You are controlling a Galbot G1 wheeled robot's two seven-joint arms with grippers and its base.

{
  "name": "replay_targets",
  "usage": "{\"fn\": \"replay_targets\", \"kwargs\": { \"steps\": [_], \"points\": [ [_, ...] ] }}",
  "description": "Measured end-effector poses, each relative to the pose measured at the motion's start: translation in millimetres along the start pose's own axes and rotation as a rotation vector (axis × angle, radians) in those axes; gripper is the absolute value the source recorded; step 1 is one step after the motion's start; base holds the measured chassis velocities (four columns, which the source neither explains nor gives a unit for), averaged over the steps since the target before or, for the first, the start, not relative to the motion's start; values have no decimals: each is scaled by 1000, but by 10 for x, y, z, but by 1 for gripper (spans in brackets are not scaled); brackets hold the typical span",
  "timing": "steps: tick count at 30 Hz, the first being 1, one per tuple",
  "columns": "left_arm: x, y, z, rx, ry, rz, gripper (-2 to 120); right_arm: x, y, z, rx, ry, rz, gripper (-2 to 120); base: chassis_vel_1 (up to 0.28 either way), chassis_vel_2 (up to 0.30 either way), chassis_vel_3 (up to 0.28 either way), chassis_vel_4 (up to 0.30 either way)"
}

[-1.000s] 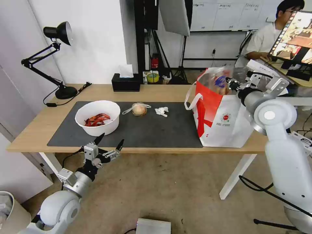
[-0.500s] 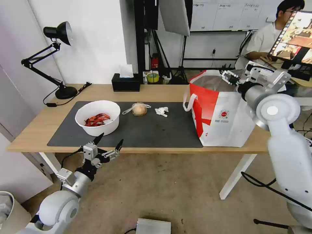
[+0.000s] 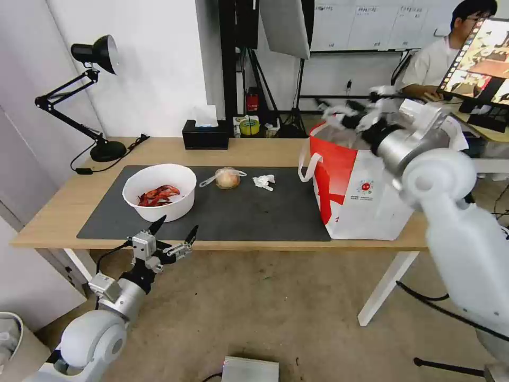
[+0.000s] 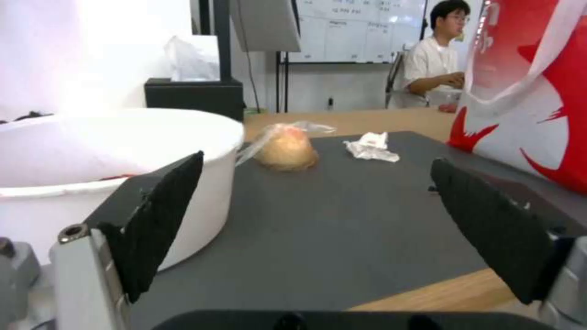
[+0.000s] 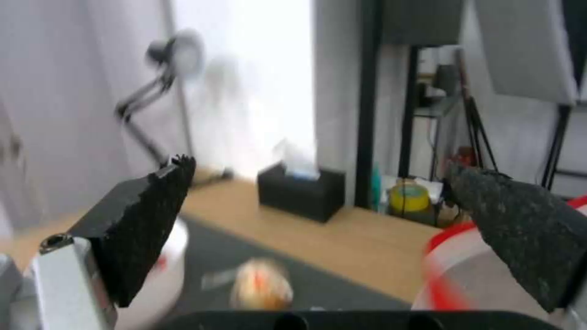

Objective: Pick up the trash from the table and place it into the takeout bag.

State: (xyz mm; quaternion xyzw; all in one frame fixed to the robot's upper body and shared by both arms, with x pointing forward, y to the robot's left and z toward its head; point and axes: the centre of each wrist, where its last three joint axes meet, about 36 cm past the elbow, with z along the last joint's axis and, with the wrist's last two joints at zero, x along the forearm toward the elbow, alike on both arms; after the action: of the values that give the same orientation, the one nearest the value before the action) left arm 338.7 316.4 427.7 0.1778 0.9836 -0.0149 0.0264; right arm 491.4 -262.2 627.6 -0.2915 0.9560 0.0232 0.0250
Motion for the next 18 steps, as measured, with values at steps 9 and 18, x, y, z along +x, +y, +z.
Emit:
{"fn": "replay_targets", "kwargs": {
  "steps": [9,18],
  "points": [
    [-3,41,72,-5,6,-4,100,435,401,678,99,72,-24,100,0,0,0,0],
    [68,-47,210,8,6,-4,100,832,737,1377,49,95,96,100,0,0,0,0]
  ]
}}
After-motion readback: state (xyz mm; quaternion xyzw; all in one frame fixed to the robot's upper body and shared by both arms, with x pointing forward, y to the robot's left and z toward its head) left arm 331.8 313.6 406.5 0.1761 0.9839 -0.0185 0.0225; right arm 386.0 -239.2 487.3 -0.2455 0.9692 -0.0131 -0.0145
